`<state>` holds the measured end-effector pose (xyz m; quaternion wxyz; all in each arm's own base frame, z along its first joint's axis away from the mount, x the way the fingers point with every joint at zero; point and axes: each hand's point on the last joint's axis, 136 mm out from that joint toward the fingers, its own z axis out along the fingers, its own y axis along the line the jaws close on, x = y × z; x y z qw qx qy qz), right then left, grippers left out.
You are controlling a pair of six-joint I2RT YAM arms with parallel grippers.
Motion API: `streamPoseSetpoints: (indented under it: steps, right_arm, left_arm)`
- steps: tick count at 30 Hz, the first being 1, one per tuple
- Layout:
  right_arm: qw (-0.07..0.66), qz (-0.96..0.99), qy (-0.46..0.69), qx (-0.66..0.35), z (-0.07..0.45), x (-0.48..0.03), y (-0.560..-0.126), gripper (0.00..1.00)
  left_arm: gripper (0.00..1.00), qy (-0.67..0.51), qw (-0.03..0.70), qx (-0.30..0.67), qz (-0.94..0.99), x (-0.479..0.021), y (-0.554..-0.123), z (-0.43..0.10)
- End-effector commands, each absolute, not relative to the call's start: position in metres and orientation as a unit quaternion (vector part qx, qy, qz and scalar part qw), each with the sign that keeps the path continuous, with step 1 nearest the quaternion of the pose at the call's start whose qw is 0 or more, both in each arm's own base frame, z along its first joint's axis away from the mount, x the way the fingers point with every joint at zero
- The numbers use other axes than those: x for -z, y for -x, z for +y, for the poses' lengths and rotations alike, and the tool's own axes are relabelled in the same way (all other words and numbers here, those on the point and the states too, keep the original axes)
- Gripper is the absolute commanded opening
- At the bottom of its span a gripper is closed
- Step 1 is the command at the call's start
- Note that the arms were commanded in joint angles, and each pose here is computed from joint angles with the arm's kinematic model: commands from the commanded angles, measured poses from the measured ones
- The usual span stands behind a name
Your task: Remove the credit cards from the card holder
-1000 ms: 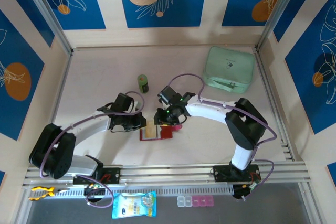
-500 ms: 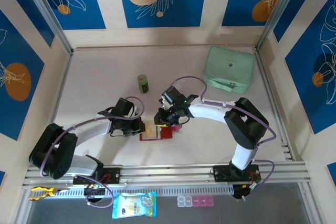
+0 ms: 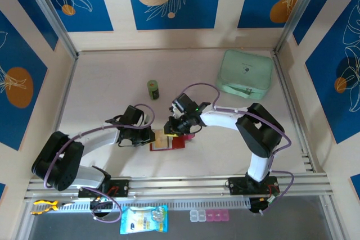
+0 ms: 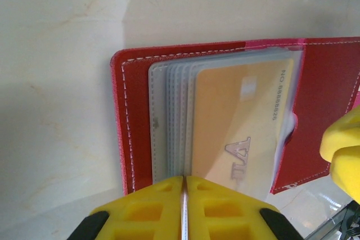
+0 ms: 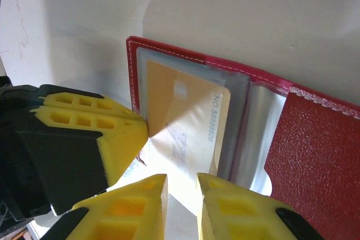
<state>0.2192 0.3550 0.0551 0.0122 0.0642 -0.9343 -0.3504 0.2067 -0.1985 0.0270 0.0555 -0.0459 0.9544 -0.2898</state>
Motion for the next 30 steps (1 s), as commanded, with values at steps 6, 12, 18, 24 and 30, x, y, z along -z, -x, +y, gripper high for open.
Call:
streamPoseSetpoints:
  steps: [6, 12, 18, 24, 30]
  right_arm:
    - [0.040, -0.932, -0.062, 0.354, 0.357, -0.043, -0.211, 0.22]
    - [0.045, -0.932, -0.060, 0.353, 0.358, -0.038, -0.210, 0.22]
    - [0.052, -0.933, -0.056, 0.350, 0.359, -0.033, -0.210, 0.22]
    - [0.058, -0.933, -0.054, 0.350, 0.360, -0.030, -0.210, 0.22]
    - [0.065, -0.924, -0.059, 0.371, 0.367, -0.033, -0.208, 0.21]
  left_arm:
    - [0.11, 0.053, 0.044, 0.279, 0.958, -0.017, -0.198, -0.195]
    - [0.11, 0.052, 0.042, 0.280, 0.958, -0.017, -0.197, -0.195]
    - [0.10, 0.054, 0.041, 0.281, 0.957, -0.016, -0.198, -0.196]
    - [0.10, 0.055, 0.040, 0.281, 0.957, -0.015, -0.198, -0.196]
    - [0.10, 0.058, 0.039, 0.284, 0.956, -0.016, -0.198, -0.197]
